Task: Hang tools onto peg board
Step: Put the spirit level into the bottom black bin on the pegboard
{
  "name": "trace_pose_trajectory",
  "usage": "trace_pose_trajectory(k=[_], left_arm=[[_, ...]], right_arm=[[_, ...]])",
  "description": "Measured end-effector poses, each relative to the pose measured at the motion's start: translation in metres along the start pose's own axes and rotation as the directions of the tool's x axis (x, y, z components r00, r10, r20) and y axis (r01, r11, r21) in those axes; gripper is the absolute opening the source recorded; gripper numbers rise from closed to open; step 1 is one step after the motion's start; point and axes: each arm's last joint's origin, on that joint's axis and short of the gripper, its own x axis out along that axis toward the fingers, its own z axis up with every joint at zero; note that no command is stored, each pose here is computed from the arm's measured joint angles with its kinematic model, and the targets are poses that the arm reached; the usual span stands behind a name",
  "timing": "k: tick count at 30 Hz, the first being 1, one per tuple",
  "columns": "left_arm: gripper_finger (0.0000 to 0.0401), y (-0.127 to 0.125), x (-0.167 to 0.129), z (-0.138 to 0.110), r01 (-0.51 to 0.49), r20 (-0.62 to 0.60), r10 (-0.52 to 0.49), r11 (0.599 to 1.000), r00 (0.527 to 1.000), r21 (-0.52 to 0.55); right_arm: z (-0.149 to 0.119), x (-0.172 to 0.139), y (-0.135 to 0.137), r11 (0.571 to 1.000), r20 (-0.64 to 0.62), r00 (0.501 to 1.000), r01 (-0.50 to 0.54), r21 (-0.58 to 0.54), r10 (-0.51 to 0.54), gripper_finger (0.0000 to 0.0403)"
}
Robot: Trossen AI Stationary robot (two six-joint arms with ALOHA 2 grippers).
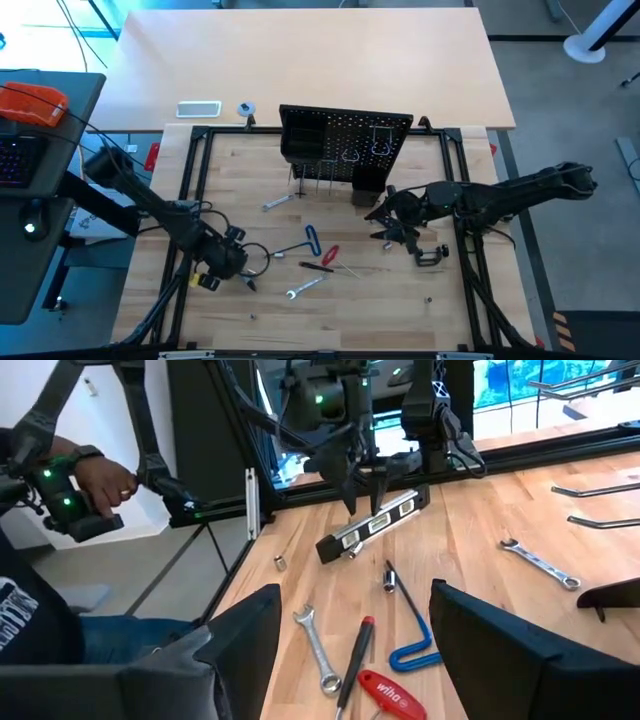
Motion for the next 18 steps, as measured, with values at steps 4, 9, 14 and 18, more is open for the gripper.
trace_pose_trajectory(k=[4,9,14,18], left_arm=[[0.0184,0.0,0.012,-0.001,-0.026,-0.073,0.027,1.0,0.997,0.013],[0.0184,-0.003,0.024,0.003,-0.021,-0.117,0.024,1.0,0.993,0.023],[0.0184,-0.006,0.031,0.005,-0.029,-0.127,0.035,0.998,0.991,0.047],[0.0184,-0.004,0.023,0.006,-0.079,-0.081,0.081,0.996,0.993,0.031]], right_arm=[[0.0,0.0,0.0,1.0,0.0,1.0,0.0,-0.001,0.0,0.025],[0.0,0.0,0.0,1.0,-0.001,1.0,0.001,-0.008,-0.001,0.025],[-0.001,0.0,0.0,1.0,-0.006,1.0,0.002,-0.007,-0.002,0.025],[-0.001,0.0,0.0,1.0,-0.014,1.0,0.005,-0.002,-0.005,0.025]])
